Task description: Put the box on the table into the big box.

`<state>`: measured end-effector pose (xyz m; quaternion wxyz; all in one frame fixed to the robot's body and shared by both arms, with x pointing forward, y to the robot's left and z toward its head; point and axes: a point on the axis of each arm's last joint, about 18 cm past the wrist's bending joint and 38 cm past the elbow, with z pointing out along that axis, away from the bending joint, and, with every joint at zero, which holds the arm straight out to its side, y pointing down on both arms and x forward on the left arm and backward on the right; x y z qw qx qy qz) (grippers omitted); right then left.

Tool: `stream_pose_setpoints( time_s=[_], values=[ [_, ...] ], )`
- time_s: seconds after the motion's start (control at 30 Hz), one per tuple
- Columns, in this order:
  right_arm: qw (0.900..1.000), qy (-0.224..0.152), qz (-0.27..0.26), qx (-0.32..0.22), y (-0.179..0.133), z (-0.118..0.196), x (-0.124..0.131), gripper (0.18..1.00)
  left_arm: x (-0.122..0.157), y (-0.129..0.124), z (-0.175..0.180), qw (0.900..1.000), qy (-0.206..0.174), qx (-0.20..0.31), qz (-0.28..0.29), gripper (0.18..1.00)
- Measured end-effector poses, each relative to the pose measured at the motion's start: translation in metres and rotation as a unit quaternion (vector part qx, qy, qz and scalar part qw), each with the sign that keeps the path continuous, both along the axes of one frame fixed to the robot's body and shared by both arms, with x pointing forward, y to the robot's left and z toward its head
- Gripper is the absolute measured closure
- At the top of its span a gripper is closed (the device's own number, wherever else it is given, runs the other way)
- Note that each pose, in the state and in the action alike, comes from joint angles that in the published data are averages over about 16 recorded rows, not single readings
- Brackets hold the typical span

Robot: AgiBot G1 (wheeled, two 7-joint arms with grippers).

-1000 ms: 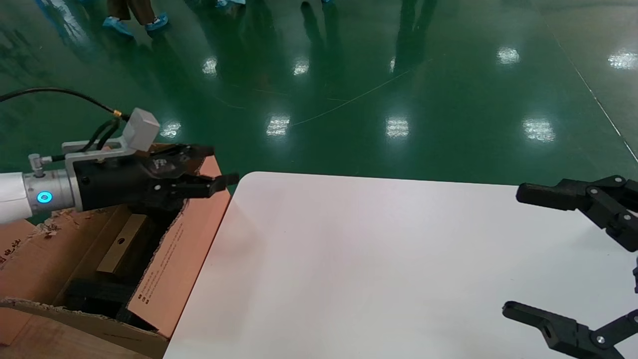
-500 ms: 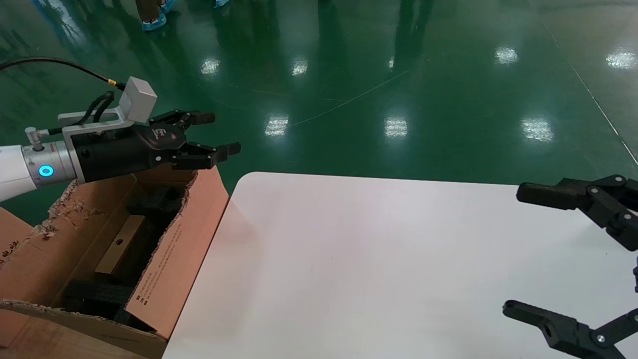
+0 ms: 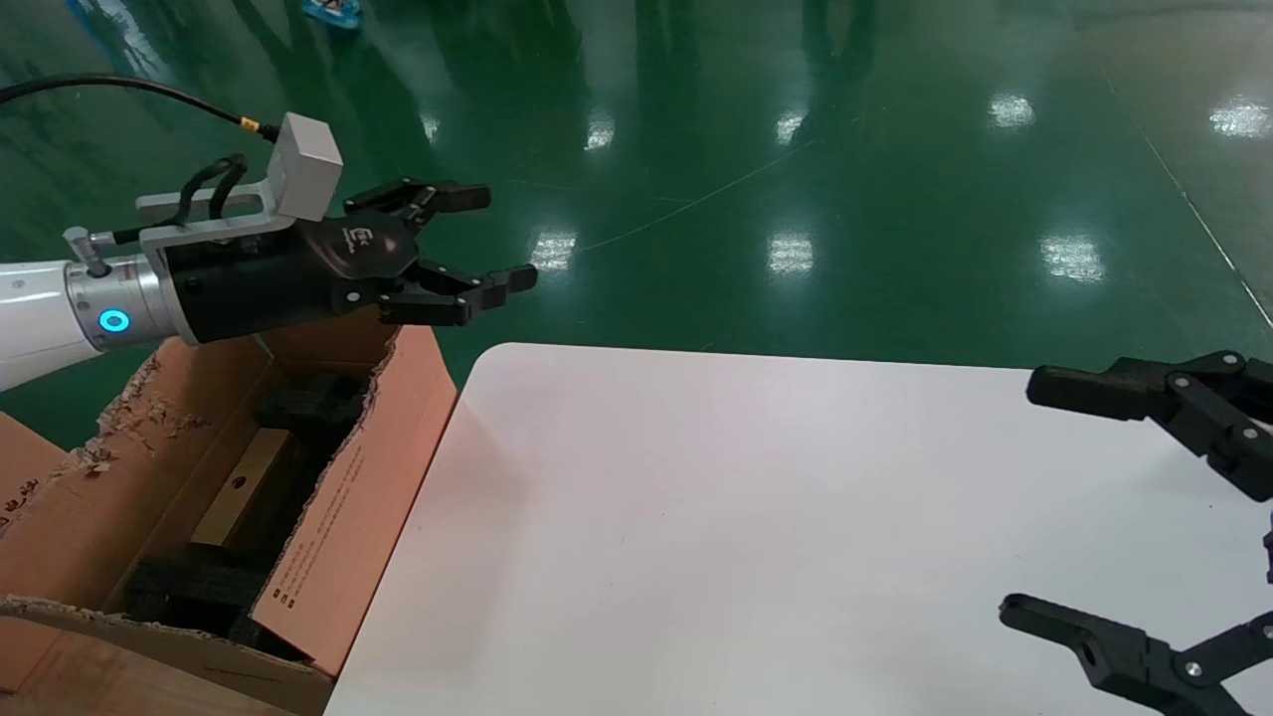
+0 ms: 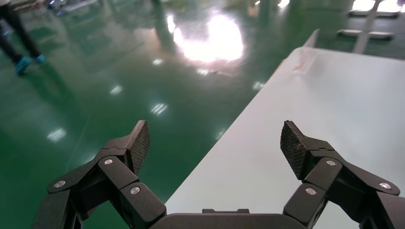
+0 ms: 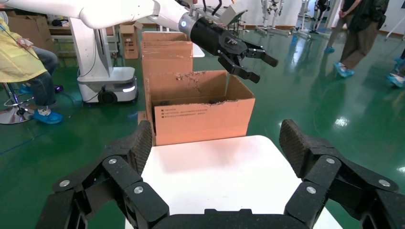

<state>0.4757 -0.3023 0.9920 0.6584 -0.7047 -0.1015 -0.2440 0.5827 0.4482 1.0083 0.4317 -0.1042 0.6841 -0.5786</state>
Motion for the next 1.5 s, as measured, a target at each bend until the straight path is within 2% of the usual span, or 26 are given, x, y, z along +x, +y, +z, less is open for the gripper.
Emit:
stream_pose_setpoints(
  time_s=[0.33, 0.43, 0.53, 0.9, 1.13, 1.27, 1.5],
  values=[
    [1.0, 0.0, 0.0, 0.0, 0.0, 0.0, 0.0, 0.287, -0.025, -0.052, 0.003, 0.9956, -0.014, 0.01, -0.092, 0.184],
    [1.0, 0.0, 0.0, 0.0, 0.0, 0.0, 0.0, 0.341, -0.036, -0.069, 0.002, 0.9922, -0.014, 0.013, -0.123, 0.184],
    [1.0, 0.0, 0.0, 0.0, 0.0, 0.0, 0.0, 0.387, -0.048, -0.086, 0.0, 0.9876, -0.013, 0.016, -0.156, 0.184],
    [1.0, 0.0, 0.0, 0.0, 0.0, 0.0, 0.0, 0.646, -0.099, -0.141, -0.014, 0.9626, 0.004, 0.026, -0.27, 0.184],
    [1.0, 0.0, 0.0, 0.0, 0.0, 0.0, 0.0, 0.795, -0.116, -0.155, -0.019, 0.9526, 0.011, 0.03, -0.302, 0.184],
    [1.0, 0.0, 0.0, 0.0, 0.0, 0.0, 0.0, 0.869, -0.117, -0.156, -0.019, 0.9517, 0.011, 0.03, -0.305, 0.184],
    [1.0, 0.0, 0.0, 0.0, 0.0, 0.0, 0.0, 0.939, -0.113, -0.153, -0.018, 0.9543, 0.01, 0.028, -0.297, 0.184]
  ],
)
